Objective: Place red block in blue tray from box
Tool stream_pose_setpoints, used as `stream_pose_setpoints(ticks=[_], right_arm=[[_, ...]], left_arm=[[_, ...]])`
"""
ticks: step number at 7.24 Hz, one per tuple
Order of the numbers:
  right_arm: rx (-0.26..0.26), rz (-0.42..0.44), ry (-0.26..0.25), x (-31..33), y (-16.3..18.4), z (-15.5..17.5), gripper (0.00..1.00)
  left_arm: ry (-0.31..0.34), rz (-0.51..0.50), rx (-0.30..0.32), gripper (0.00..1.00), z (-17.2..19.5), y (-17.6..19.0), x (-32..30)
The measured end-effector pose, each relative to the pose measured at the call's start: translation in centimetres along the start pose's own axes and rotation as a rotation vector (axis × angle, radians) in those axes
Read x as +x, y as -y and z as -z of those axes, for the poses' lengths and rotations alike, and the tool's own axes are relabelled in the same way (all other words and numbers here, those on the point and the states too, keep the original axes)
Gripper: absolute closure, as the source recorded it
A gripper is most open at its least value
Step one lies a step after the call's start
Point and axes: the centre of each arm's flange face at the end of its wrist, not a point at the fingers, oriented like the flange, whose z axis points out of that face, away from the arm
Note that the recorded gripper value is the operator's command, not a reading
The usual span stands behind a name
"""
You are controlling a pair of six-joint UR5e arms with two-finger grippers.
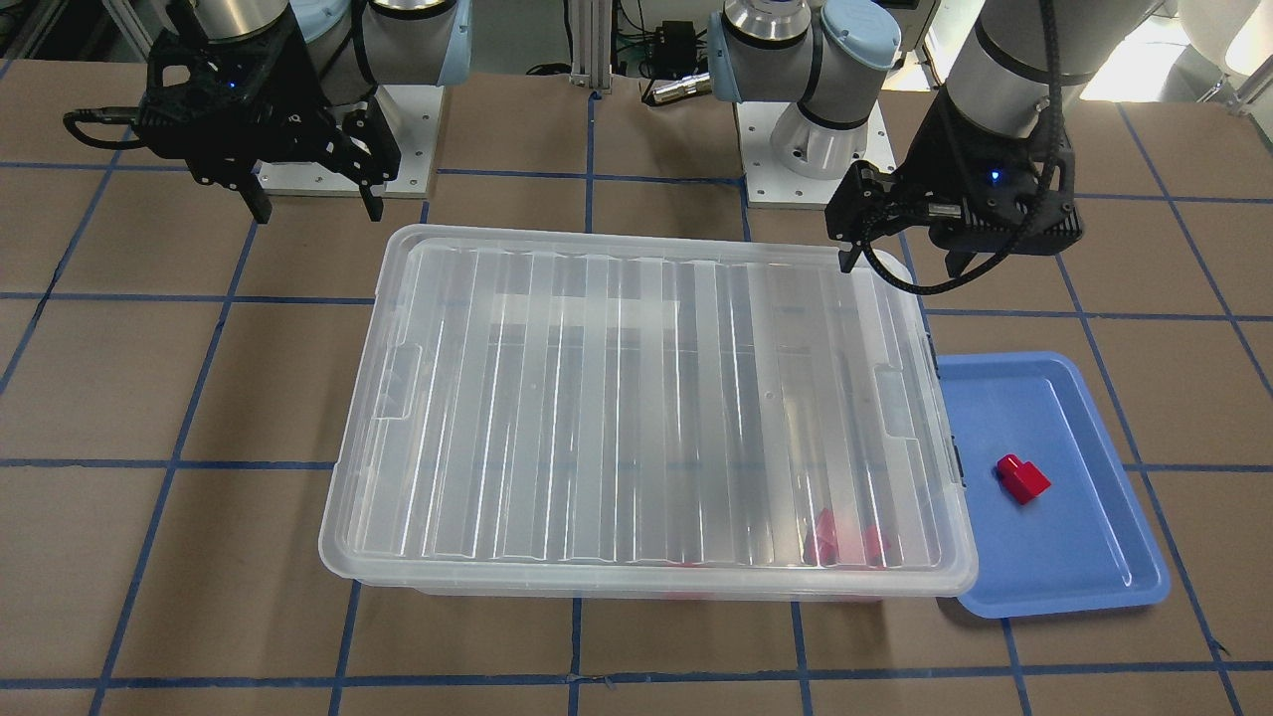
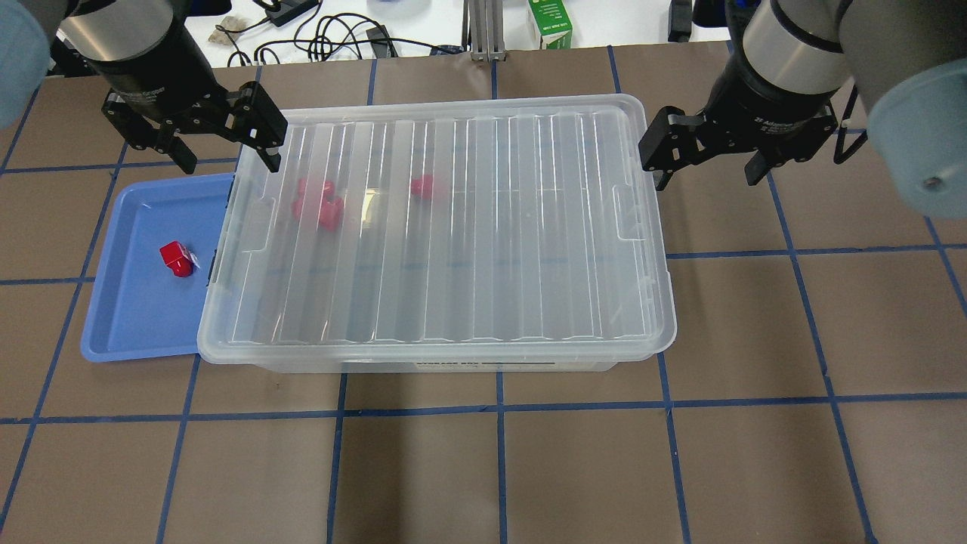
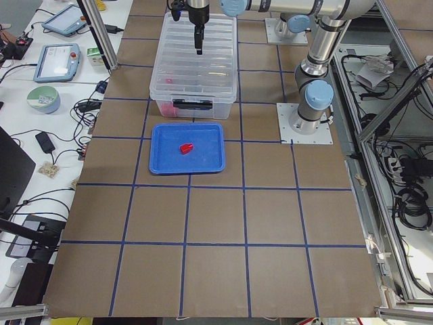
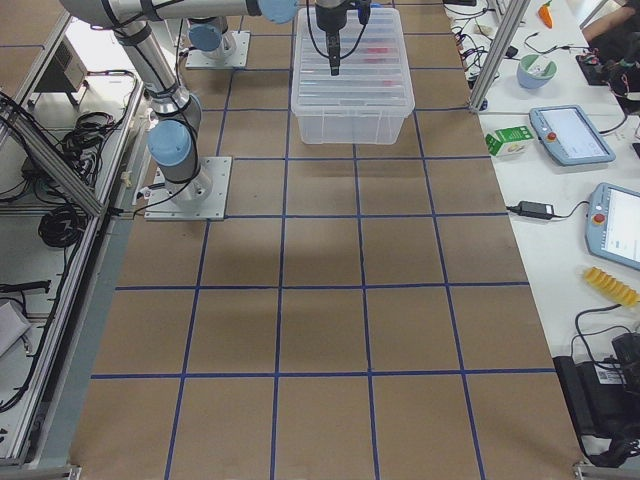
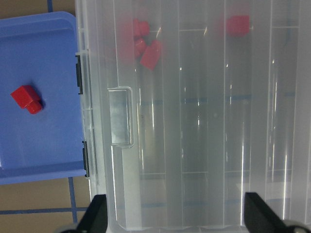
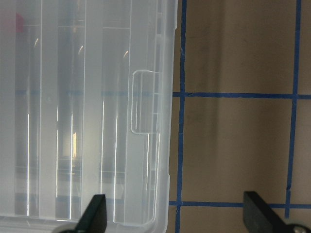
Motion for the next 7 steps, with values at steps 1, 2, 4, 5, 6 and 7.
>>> stream_pose_setpoints(ticks=[1, 2, 4, 5, 6, 7], right_arm=[[-0.001, 0.002, -0.001, 0.01, -0.07, -0.02, 0.0], [-0.002, 0.003, -0.002, 0.02, -0.14, -0.03, 0.0], [-0.004, 0.001, -0.003, 0.02, -0.22, -0.04, 0.0], [-0.005, 0.001, -0.003, 0.03, -0.25, -0.06, 0.0], [-0.006, 0.0, -0.003, 0.03, -0.26, -0.08, 0.0], [-0.007, 0.0, -0.003, 0.03, -0.26, -0.09, 0.0]], left_arm=[[0.001, 0.005, -0.004, 0.0, -0.04, -0.05, 0.1], [0.002, 0.005, -0.004, 0.0, -0.01, -0.12, 0.19], [0.001, 0.005, -0.003, 0.0, 0.03, -0.16, 0.28], [0.0, 0.005, -0.003, 0.0, 0.0, -0.15, 0.31], [-0.002, 0.005, -0.004, 0.0, -0.07, -0.12, 0.32], [-0.003, 0.005, -0.004, 0.0, -0.1, -0.1, 0.34]])
